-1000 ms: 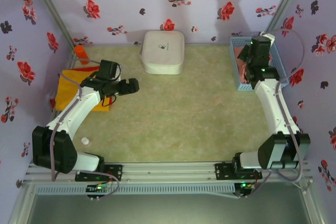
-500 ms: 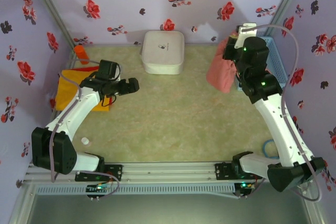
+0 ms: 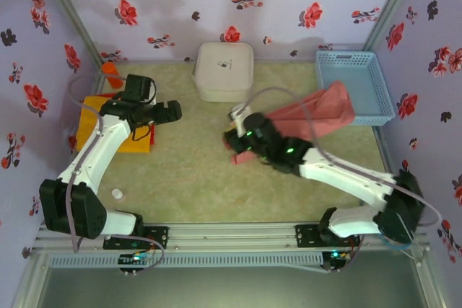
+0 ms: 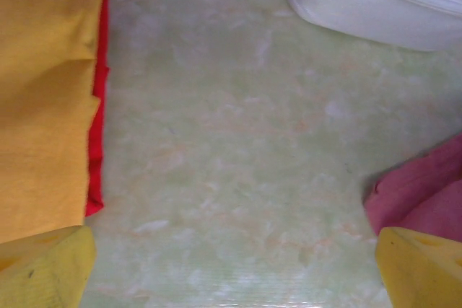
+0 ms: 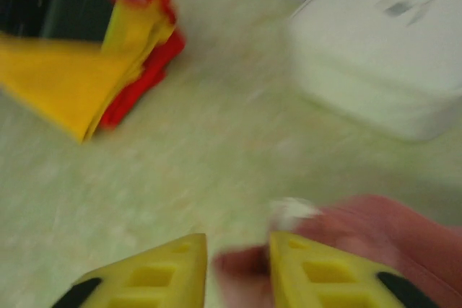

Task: Fold and stack the t-shirts

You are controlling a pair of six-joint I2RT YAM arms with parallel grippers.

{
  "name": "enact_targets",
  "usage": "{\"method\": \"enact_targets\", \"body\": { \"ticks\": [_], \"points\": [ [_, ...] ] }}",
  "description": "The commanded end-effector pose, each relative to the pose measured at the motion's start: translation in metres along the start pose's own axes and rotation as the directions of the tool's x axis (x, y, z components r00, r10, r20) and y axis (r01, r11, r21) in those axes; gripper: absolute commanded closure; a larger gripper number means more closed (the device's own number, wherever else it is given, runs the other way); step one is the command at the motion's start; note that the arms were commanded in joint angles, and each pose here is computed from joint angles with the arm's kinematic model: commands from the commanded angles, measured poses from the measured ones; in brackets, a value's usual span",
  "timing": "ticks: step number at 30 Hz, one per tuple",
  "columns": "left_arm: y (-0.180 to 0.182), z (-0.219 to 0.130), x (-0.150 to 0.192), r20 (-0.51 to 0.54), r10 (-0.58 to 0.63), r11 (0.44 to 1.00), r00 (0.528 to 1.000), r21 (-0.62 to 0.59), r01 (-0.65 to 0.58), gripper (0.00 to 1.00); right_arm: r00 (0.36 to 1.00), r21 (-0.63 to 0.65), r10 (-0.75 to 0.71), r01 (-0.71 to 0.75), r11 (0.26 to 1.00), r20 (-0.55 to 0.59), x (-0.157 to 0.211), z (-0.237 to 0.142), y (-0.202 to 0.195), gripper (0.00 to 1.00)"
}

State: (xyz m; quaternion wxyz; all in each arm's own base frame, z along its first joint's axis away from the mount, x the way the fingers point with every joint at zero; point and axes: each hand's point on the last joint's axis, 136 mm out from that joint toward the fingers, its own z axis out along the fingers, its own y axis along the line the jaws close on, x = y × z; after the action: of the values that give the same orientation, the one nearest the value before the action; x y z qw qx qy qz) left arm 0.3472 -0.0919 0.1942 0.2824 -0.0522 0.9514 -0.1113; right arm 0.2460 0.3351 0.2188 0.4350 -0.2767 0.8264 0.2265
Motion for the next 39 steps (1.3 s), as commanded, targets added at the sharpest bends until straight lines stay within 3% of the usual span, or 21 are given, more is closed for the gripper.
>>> {"method": "enact_targets", "body": {
  "ticks": [1,4,7,8,10,15,21,26,30,35,39],
  "points": [
    [0.016,-0.011,0.0,-0.004,0.018,0.998,1.0,-0.058,-0.018,0.0,0.995,-0.112,0.099,-0.096,0.989,0.016,0.002,0.023,0.063,0.7],
    [0.018,-0.006,0.004,-0.008,0.003,0.999,1.0,-0.053,-0.004,0.0,0.997,-0.103,0.082,-0.082,0.991,0.0,0.009,0.035,0.082,0.58],
    [0.016,0.005,0.014,-0.045,-0.017,0.999,0.999,-0.034,0.016,0.0,0.996,-0.068,0.075,-0.072,0.995,0.043,0.003,0.036,0.075,0.37],
    [0.015,0.01,0.018,-0.064,-0.027,0.999,0.998,-0.026,0.025,0.0,0.997,-0.039,0.052,-0.049,0.998,0.059,0.0,0.034,0.07,0.28],
    [0.009,0.017,0.025,-0.092,-0.037,0.999,0.995,0.003,0.037,0.02,0.997,0.062,0.005,-0.01,0.998,0.082,-0.005,0.031,0.053,0.18],
    [-0.019,0.036,0.042,-0.152,-0.036,0.996,0.988,0.071,0.047,0.11,0.995,0.227,-0.042,0.02,0.974,0.092,-0.012,0.025,0.017,0.01],
    [-0.07,0.059,0.071,-0.215,0.003,0.986,0.977,0.163,0.032,0.21,0.995,0.35,0.021,-0.053,0.935,0.095,-0.009,0.013,-0.031,0.01],
    [-0.096,0.073,0.105,-0.267,0.018,0.976,0.963,0.213,0.04,0.31,0.981,0.43,0.16,-0.194,0.882,0.114,0.002,-0.006,-0.083,0.01],
    [-0.12,0.064,0.121,-0.232,0.133,0.969,0.963,0.233,-0.078,0.34,0.955,0.516,0.279,-0.289,0.806,0.098,0.026,-0.022,-0.129,0.03],
    [-0.15,0.045,0.141,-0.158,0.276,0.925,0.948,0.311,-0.218,0.34,0.863,0.599,0.486,-0.464,0.652,0.14,0.061,-0.05,-0.188,0.05],
    [-0.173,0.037,0.167,-0.138,0.415,0.866,0.899,0.364,-0.344,0.33,0.784,0.693,0.593,-0.531,0.487,0.184,0.092,-0.08,-0.231,0.05]
  ]
}}
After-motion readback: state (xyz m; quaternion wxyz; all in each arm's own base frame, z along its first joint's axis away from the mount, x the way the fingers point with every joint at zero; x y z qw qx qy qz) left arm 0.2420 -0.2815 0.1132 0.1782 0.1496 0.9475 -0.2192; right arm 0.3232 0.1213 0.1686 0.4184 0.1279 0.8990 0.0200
